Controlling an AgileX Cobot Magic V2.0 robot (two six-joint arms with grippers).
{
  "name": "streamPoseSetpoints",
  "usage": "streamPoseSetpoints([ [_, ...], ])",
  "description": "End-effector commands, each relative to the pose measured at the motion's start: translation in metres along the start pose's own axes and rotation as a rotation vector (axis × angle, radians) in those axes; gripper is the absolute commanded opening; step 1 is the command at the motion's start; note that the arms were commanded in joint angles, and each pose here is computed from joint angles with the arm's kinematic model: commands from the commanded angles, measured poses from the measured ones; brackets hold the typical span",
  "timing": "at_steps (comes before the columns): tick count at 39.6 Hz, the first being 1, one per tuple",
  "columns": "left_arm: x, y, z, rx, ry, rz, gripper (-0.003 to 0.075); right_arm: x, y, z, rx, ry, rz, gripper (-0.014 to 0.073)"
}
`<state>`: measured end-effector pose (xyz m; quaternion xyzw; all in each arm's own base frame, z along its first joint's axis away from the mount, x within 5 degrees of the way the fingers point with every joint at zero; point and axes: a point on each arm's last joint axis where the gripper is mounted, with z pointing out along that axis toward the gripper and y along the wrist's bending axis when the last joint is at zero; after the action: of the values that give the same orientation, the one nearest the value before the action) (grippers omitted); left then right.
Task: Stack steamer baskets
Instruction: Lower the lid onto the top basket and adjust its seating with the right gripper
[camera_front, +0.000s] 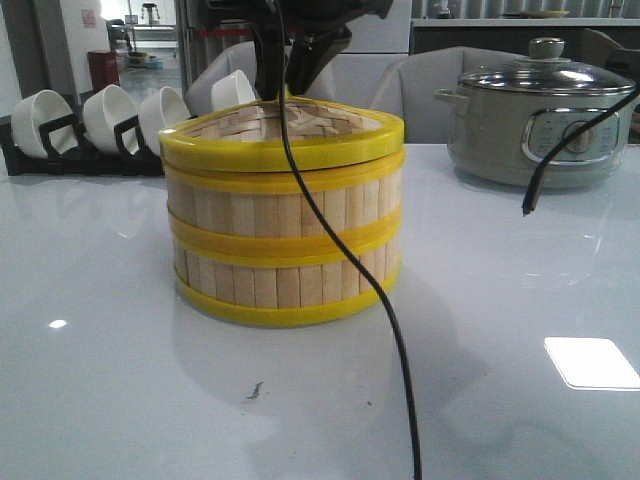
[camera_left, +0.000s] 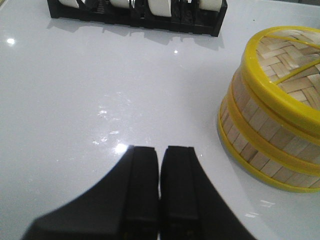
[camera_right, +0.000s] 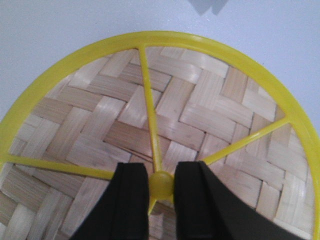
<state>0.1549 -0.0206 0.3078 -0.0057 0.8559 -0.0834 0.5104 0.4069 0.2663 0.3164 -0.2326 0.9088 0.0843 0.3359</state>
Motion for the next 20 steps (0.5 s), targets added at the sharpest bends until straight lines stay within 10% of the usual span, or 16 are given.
streamPoseSetpoints([
  [1, -0.0158, -0.0034, -0.0058, 0.018, -0.109, -0.005, 0.0095, -0.0213, -0.0032, -0.041, -0.006, -0.144, 0.016, 0.0267],
  [20, -0.0158, -0.0034, -0.0058, 0.018, -0.109, -0.005, 0.0095, -0.0204, -0.0037, -0.0457, -0.004, -0.131, 0.017, 0.0434],
])
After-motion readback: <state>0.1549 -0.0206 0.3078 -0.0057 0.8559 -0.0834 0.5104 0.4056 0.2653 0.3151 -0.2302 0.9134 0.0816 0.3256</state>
